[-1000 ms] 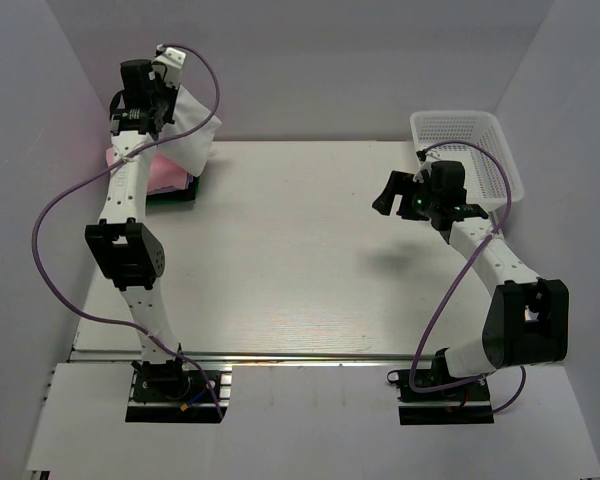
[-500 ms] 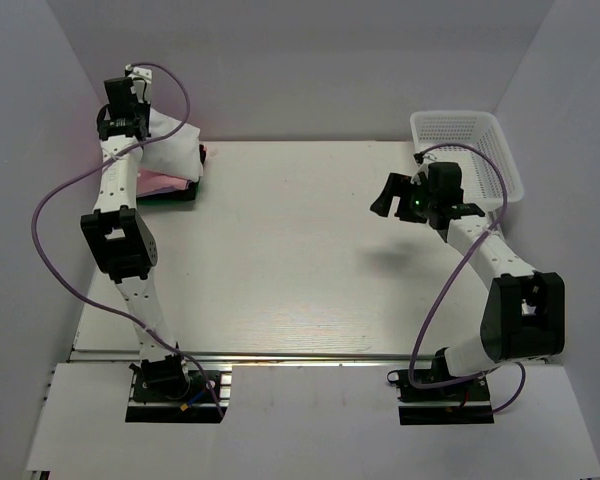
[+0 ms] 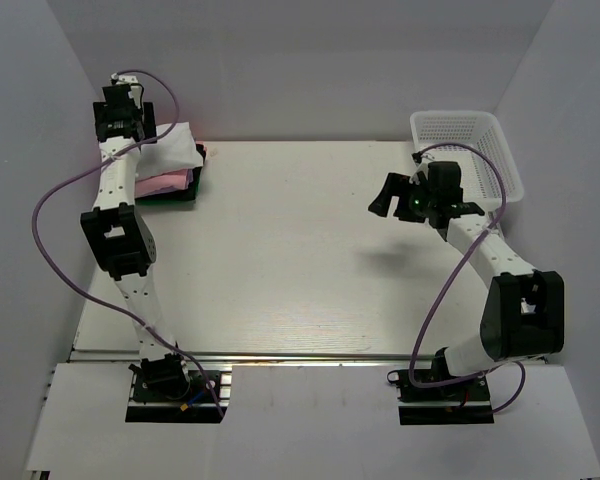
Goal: Fold and stack the t-shirts
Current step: Put the neatly folded tshirt into the corner of the board with the left arm
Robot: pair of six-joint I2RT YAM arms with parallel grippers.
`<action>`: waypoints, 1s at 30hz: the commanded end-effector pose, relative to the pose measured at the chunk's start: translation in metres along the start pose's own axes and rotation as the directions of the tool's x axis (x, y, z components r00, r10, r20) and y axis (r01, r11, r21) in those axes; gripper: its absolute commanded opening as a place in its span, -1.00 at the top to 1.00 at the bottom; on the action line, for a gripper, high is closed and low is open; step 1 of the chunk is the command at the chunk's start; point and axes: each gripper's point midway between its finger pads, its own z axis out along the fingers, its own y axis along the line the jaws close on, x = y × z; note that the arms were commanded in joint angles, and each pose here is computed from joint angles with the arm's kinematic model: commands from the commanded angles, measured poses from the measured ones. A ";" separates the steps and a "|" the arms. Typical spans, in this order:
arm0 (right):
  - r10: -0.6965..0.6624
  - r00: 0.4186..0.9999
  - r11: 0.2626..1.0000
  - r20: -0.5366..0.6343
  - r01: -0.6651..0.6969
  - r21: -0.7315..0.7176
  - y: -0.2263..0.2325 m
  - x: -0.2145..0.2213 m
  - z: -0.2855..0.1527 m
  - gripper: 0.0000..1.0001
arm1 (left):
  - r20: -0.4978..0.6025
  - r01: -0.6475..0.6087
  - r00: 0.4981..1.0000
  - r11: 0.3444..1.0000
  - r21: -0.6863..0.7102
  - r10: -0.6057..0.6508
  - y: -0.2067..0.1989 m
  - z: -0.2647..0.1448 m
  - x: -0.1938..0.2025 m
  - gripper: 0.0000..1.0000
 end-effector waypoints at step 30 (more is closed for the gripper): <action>-0.030 0.995 0.994 0.092 0.040 -0.106 0.014 0.073 -0.056 -0.79 | -0.016 0.106 0.989 0.635 0.765 -0.147 -0.243 -0.334 0.196 -1.00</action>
